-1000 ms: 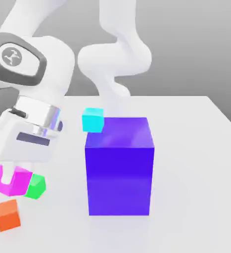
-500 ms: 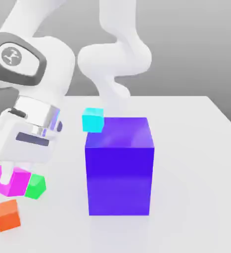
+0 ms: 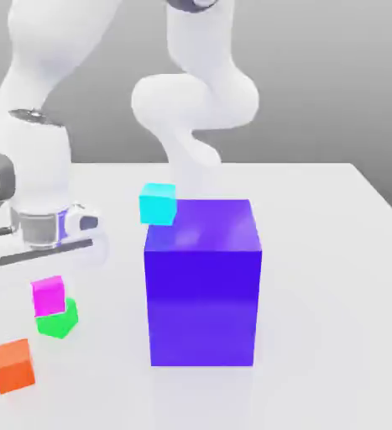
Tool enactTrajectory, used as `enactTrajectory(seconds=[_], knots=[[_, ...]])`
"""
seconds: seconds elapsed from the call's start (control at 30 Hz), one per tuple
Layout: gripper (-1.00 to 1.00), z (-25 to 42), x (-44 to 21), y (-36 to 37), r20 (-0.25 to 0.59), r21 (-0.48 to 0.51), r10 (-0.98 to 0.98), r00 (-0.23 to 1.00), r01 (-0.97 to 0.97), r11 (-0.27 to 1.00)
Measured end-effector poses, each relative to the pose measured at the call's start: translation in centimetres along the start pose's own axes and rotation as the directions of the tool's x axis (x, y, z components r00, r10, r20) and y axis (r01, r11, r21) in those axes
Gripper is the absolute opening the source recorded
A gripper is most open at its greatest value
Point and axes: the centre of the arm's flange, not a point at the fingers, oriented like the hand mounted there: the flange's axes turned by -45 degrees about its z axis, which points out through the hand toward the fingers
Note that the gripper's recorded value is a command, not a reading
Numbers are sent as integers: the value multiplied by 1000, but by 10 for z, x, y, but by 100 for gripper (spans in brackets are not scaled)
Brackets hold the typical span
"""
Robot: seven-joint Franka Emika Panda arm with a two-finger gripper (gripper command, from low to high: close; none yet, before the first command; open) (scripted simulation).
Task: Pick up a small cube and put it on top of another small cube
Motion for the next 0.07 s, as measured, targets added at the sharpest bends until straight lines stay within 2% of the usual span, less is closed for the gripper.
enactTrajectory(seconds=[0.07], knots=[[100, 0, 0, 0, 0, 0, 0, 1000, 0, 1000]])
